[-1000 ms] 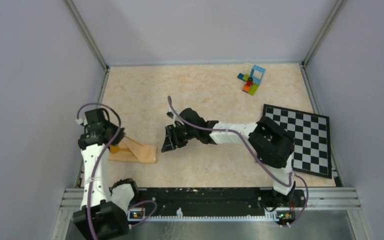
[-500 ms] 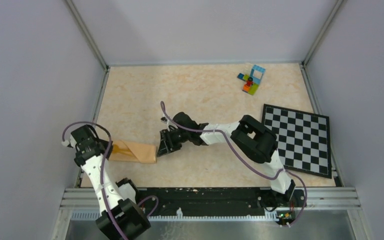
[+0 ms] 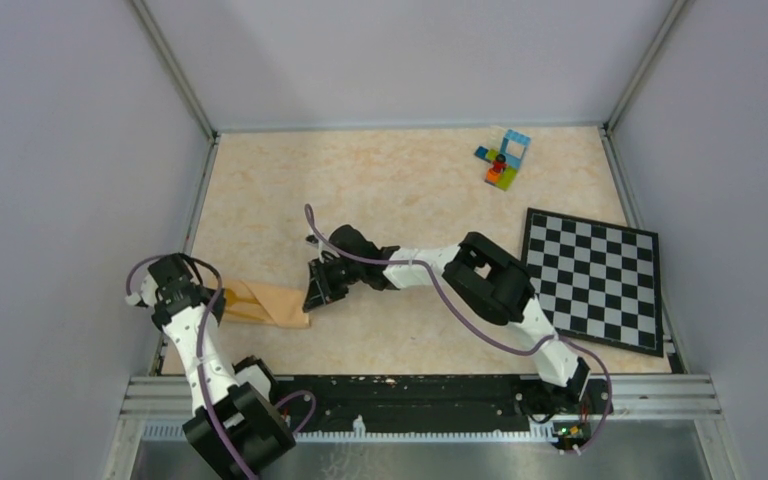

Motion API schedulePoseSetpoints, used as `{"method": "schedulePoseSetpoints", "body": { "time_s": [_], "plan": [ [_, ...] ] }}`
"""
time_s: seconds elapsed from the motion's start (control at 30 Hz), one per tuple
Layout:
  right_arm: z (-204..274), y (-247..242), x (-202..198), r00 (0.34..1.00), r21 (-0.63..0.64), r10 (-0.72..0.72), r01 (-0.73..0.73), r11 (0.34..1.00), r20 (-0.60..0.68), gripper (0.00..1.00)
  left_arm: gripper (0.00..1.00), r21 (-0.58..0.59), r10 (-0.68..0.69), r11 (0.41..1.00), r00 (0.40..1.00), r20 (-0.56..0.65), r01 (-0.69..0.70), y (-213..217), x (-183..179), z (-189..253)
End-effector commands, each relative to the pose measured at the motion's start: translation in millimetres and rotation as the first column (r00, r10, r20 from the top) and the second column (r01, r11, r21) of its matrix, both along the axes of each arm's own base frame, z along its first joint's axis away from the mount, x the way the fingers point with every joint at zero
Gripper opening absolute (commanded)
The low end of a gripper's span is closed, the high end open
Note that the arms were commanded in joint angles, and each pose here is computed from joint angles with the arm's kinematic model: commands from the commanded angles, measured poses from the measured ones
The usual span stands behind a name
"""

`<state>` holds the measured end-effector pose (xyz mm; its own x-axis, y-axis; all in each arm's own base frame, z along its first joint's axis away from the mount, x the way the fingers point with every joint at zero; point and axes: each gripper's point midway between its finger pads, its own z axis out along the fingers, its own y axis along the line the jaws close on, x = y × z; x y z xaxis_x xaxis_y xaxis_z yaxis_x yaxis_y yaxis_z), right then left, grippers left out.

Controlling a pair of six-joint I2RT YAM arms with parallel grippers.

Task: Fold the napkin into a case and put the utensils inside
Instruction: Insert the knife into the folded napkin.

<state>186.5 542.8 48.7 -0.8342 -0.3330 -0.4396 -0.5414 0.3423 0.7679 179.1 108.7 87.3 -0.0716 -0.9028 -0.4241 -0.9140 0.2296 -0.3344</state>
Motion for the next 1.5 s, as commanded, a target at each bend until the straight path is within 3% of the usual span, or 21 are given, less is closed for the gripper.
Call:
{"method": "schedulePoseSetpoints", "body": {
  "time_s": [0.0, 0.33, 0.77, 1.07, 1.47],
  "plan": [
    [4, 14, -4, 0.999, 0.026, 0.034, -0.034, 0.999, 0.016, 0.15, 0.00, 0.024, 0.059, 0.998, 0.998, 0.009, -0.060, 13, 5, 5],
    [-3, 13, -4, 1.000, 0.014, 0.025, -0.025, 1.000, 0.004, 0.00, 0.00, -0.022, 0.100, 0.995, 0.995, 0.021, -0.100, 17, 16, -10],
    [-3, 13, -4, 1.000, 0.019, 0.021, -0.021, 1.000, 0.006, 0.00, 0.00, -0.074, 0.126, 0.989, 0.992, -0.010, -0.126, 13, 17, -27],
    [-1, 13, -4, 1.000, 0.025, 0.020, -0.020, 0.999, 0.007, 0.00, 0.00, -0.267, 0.066, 0.962, 0.998, 0.007, -0.061, -19, 28, -42],
    [1, 13, -5, 1.000, 0.037, 0.020, -0.021, 0.999, 0.004, 0.00, 0.00, -0.384, 0.062, 0.922, 0.998, 0.012, -0.053, -48, 19, -51]
  ]
}}
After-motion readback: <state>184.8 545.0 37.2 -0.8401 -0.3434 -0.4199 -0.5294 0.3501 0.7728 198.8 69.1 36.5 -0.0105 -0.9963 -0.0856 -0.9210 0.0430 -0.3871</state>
